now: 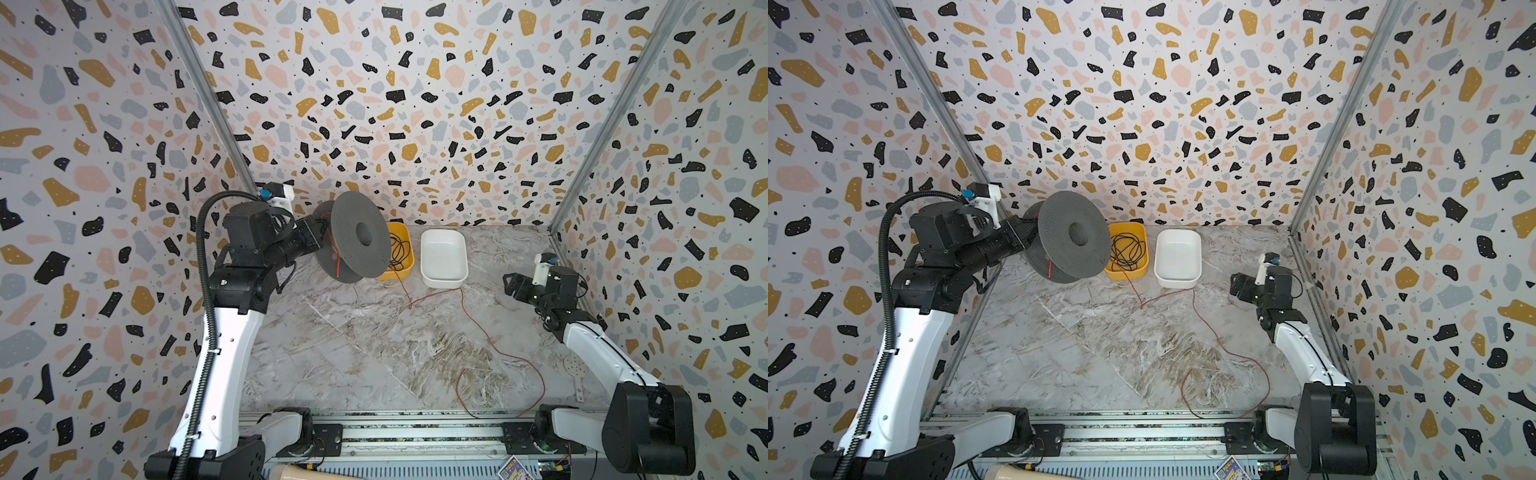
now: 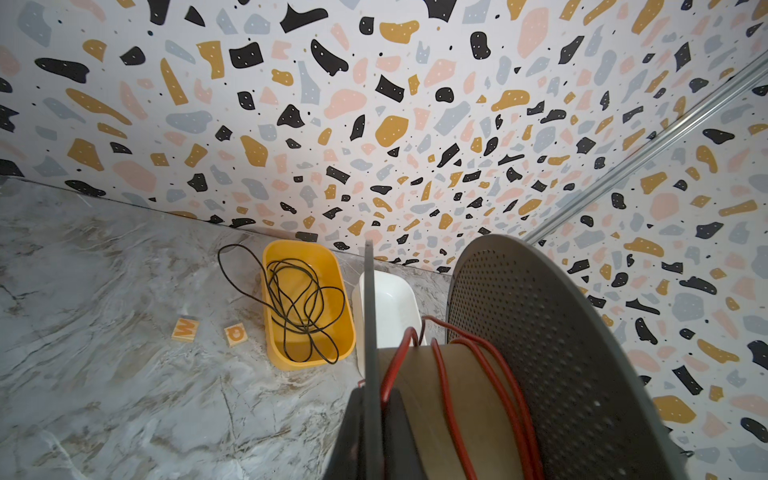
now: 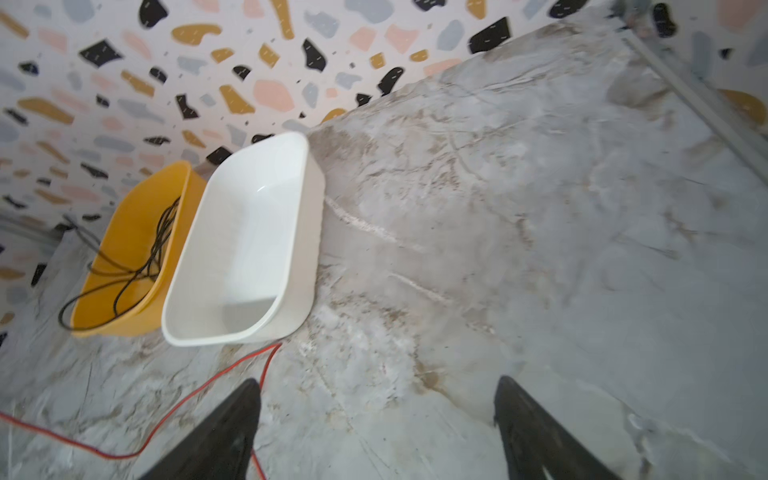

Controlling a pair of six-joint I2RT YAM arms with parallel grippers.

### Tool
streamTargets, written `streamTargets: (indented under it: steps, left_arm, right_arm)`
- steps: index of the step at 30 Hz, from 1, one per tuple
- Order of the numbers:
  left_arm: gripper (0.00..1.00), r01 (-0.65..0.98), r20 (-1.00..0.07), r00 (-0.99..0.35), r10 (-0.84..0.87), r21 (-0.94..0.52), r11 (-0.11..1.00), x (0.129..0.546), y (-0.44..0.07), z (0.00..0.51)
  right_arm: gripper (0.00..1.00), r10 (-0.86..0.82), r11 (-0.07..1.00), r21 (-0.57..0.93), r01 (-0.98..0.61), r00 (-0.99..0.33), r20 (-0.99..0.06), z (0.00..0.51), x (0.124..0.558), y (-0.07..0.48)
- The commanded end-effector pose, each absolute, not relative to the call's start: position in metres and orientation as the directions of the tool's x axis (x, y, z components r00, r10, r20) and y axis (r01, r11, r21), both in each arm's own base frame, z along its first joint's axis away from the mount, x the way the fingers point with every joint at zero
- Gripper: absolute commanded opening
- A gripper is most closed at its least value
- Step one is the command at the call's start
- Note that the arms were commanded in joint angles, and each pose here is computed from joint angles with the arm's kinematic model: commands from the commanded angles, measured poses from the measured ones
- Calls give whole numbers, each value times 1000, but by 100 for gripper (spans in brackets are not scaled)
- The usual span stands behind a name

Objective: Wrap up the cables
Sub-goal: 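Bring the red cable back toward the spool with the right gripper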

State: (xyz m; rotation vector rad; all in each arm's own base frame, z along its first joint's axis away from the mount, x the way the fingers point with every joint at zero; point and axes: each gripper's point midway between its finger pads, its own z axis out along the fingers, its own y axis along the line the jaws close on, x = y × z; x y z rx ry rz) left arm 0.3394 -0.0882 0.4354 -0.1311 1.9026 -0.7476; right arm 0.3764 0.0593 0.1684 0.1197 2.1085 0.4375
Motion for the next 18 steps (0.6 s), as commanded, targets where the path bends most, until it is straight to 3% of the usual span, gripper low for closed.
streamTargets:
  steps: [1, 9, 18]
  left_arm:
    - [0, 367, -838, -328, -437, -539, 758, 326, -96, 485]
    - [0, 374, -833, -336, -440, -547, 749, 324, -98, 482]
    - [0, 376, -833, -336, -440, -547, 748, 324, -98, 482]
  right_arm:
    - [88, 149, 908, 310, -283, -473, -868, 197, 377, 108]
    - [88, -58, 772, 176, -611, -344, -937, 195, 358, 229]
    - [83, -121, 598, 205, -775, -340, -933, 166, 336, 310]
